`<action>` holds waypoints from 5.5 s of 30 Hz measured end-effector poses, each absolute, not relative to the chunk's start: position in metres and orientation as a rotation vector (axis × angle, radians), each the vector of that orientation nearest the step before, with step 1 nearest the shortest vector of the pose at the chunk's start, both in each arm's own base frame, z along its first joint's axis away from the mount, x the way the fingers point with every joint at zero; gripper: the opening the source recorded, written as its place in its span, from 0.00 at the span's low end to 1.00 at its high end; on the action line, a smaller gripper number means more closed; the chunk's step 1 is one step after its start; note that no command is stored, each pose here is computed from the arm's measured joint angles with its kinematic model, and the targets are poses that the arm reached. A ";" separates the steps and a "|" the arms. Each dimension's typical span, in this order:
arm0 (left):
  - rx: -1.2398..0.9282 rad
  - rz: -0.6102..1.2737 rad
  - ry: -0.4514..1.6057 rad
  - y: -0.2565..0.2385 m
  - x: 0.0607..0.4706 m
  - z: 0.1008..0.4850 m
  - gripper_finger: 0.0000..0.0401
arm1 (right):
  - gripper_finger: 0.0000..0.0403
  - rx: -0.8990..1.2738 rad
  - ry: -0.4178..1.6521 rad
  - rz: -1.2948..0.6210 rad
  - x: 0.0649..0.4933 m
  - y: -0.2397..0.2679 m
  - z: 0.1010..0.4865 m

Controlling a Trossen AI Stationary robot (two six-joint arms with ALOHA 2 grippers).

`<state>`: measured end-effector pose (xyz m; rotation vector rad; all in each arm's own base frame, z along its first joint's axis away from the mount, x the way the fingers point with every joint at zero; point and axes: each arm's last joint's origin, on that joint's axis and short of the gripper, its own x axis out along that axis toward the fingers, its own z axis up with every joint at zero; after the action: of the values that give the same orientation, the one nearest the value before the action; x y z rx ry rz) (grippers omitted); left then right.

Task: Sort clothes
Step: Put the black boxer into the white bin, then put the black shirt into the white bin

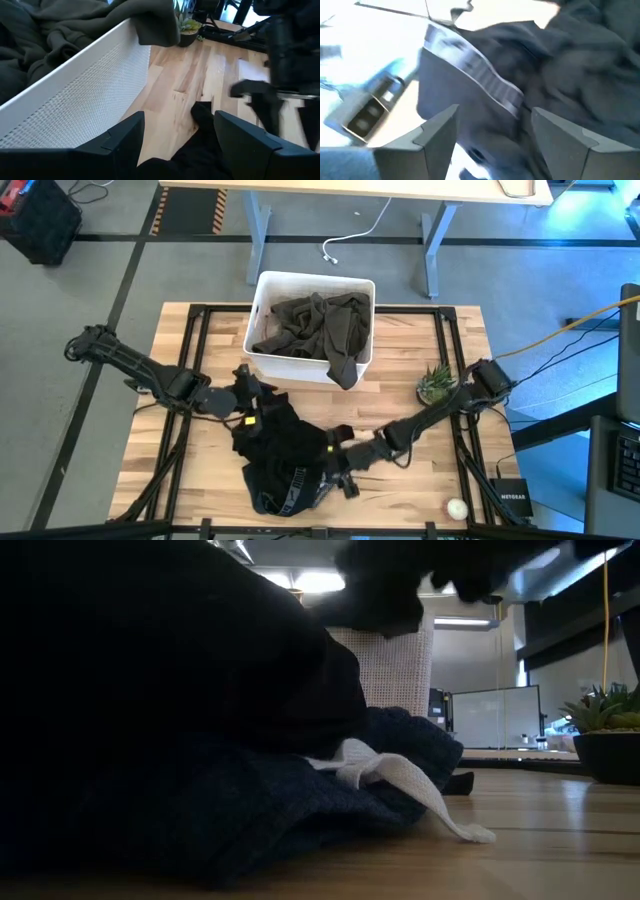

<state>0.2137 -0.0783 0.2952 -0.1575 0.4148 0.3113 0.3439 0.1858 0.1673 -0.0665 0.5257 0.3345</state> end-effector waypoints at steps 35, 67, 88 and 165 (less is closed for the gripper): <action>-0.140 0.261 0.440 -0.103 0.198 0.291 0.59 | 0.11 -0.160 0.598 -0.120 0.392 0.253 0.176; -0.029 0.394 0.467 -0.070 0.211 0.290 0.59 | 0.06 -0.509 0.127 -0.924 0.356 -0.009 0.484; 0.061 0.481 0.499 -0.044 0.218 0.290 0.59 | 0.24 -0.188 0.351 -0.661 0.356 -0.103 0.444; 0.049 0.120 1.163 -0.096 0.280 0.138 0.41 | 0.67 -0.111 0.519 -0.037 0.255 0.153 0.179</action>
<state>0.2799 -0.0961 0.1378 0.0493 1.1633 0.1198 0.2549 0.1531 0.1787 -0.1113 0.5188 -0.0375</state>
